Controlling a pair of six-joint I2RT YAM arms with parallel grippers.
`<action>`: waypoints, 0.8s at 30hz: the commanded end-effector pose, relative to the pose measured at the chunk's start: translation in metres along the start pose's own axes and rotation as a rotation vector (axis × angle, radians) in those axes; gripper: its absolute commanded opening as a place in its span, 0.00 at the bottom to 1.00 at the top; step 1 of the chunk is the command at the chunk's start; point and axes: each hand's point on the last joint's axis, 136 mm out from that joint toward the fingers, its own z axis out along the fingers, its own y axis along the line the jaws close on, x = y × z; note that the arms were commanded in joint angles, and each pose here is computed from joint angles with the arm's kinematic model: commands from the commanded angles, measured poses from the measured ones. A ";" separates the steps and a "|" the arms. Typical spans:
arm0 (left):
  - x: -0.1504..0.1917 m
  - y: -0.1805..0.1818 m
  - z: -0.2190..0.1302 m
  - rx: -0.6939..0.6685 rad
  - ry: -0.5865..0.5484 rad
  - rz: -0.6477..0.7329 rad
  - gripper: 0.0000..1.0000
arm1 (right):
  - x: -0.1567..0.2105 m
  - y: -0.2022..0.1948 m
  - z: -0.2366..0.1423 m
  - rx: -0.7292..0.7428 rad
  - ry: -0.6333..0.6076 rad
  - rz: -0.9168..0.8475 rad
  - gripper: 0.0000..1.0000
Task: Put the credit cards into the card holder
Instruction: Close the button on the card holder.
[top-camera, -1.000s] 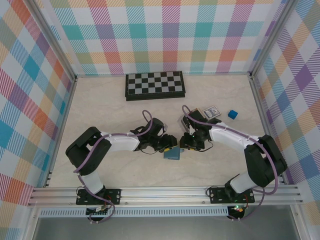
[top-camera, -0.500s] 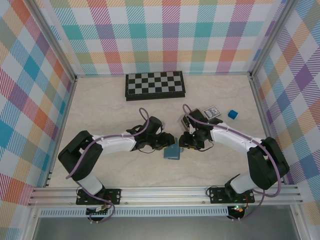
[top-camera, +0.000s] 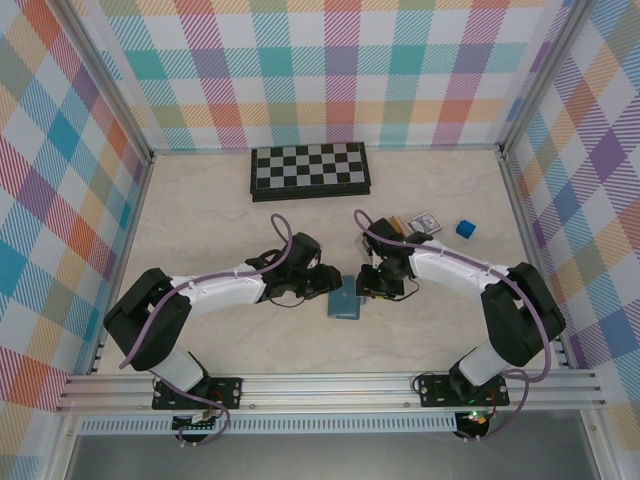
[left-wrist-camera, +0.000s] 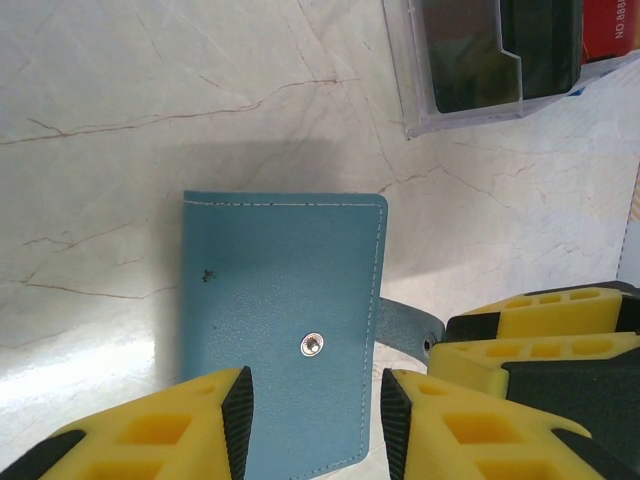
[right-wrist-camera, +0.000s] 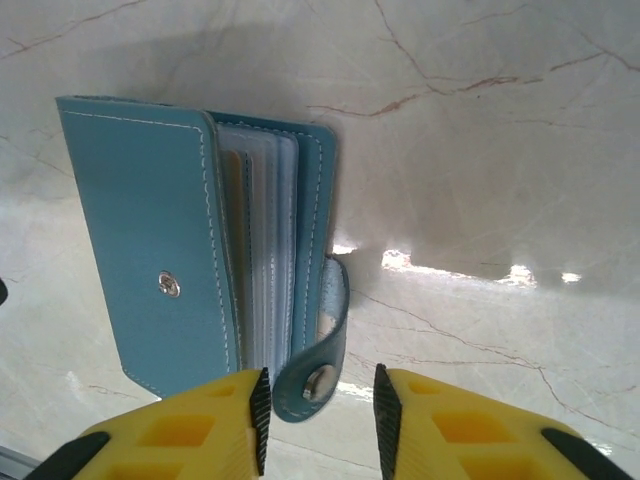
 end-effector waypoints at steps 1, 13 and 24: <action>0.003 0.002 -0.003 -0.016 -0.001 0.016 0.40 | -0.002 -0.001 -0.003 0.036 0.000 -0.011 0.31; 0.006 0.004 0.000 -0.024 0.013 0.019 0.40 | -0.003 -0.008 -0.009 0.066 -0.031 -0.002 0.20; 0.007 0.008 0.003 -0.037 0.026 0.018 0.38 | -0.001 -0.006 -0.011 0.047 -0.029 -0.005 0.12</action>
